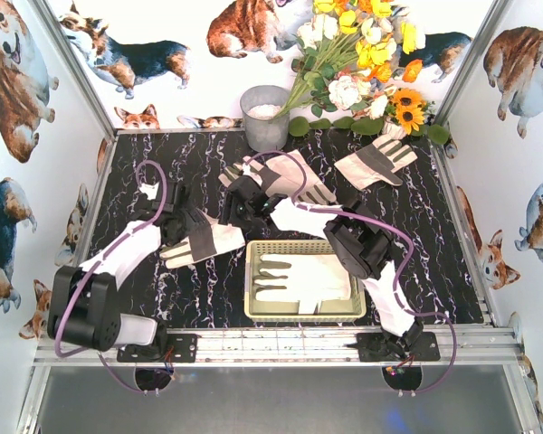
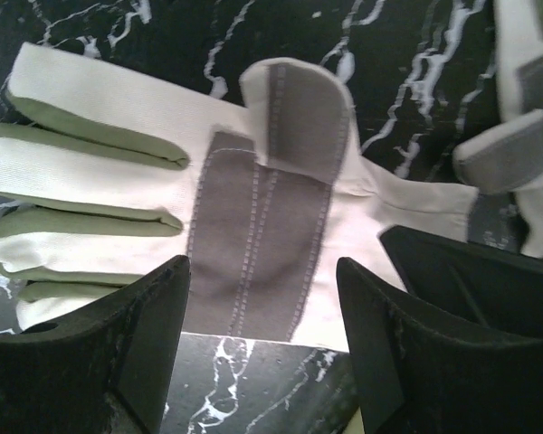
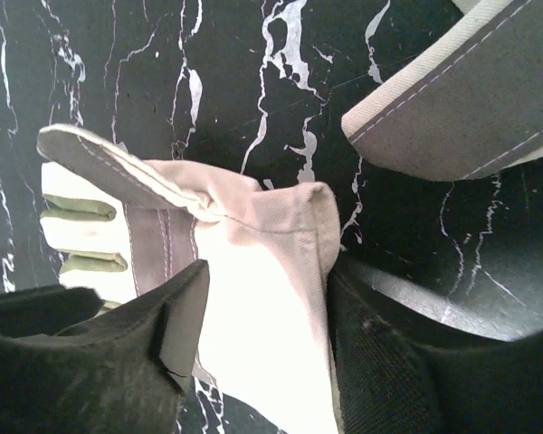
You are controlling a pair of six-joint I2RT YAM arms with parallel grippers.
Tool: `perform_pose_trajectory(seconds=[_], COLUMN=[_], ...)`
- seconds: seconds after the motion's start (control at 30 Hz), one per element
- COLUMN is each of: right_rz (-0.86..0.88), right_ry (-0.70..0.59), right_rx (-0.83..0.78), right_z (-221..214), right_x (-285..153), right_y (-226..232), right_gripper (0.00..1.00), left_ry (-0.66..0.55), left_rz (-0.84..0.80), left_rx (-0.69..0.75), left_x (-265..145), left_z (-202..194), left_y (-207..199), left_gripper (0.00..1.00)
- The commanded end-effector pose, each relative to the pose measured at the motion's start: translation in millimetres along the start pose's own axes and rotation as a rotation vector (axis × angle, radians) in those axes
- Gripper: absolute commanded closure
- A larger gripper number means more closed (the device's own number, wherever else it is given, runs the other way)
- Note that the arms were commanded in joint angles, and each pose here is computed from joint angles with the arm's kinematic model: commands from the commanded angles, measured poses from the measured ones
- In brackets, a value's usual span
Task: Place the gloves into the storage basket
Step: Place the glove at the center of the board.
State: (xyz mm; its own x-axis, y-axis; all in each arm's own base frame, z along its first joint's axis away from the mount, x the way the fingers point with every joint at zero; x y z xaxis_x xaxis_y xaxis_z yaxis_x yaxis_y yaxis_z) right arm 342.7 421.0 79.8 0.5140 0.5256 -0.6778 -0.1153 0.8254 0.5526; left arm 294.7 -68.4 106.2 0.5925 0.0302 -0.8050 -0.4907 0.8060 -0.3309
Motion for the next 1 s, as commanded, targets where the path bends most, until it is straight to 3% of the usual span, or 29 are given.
perform_pose_trajectory(seconds=[0.0, 0.2, 0.33, 0.73, 0.97], right_rz=[0.128, 0.073, 0.000, -0.097, -0.095], right_ry=[-0.145, -0.228, -0.244, -0.210, -0.120], right_rx=[-0.096, -0.256, -0.286, -0.149, -0.045], right_z=[60.0, 87.2, 101.1, 133.5, 140.7], right_x=[-51.5, -87.0, -101.6, -118.2, -108.1], right_y=[44.5, 27.9, 2.0, -74.9, -107.7], right_gripper=[0.43, 0.32, 0.30, 0.34, 0.35], left_ry=[-0.013, 0.012, 0.039, 0.105, 0.013], left_rz=[0.074, 0.124, 0.144, 0.118, -0.005], left_rx=[0.020, 0.090, 0.139, 0.304, 0.297], left_x=[14.0, 30.9, 44.5, 88.8, 66.3], left_z=[-2.7, -4.6, -6.9, 4.2, 37.5], left_y=[17.3, 22.5, 23.9, 4.1, -30.4], left_gripper=[0.39, 0.36, 0.36, 0.35, 0.30])
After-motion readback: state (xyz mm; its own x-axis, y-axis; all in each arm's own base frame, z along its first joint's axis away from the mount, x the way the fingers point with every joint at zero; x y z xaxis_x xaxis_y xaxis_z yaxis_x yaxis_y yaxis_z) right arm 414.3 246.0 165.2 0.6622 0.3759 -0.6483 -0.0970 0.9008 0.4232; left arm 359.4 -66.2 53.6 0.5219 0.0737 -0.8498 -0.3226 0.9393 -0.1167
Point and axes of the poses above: each gripper's point midway between its finger pads, its own x axis out along the fingers, its own y axis along the line the jaws close on, z = x × y, the point moved 4 cm from there along -x, back along the fingers, and after that the axes turned 1 degree about x, right-handed, at the moved point
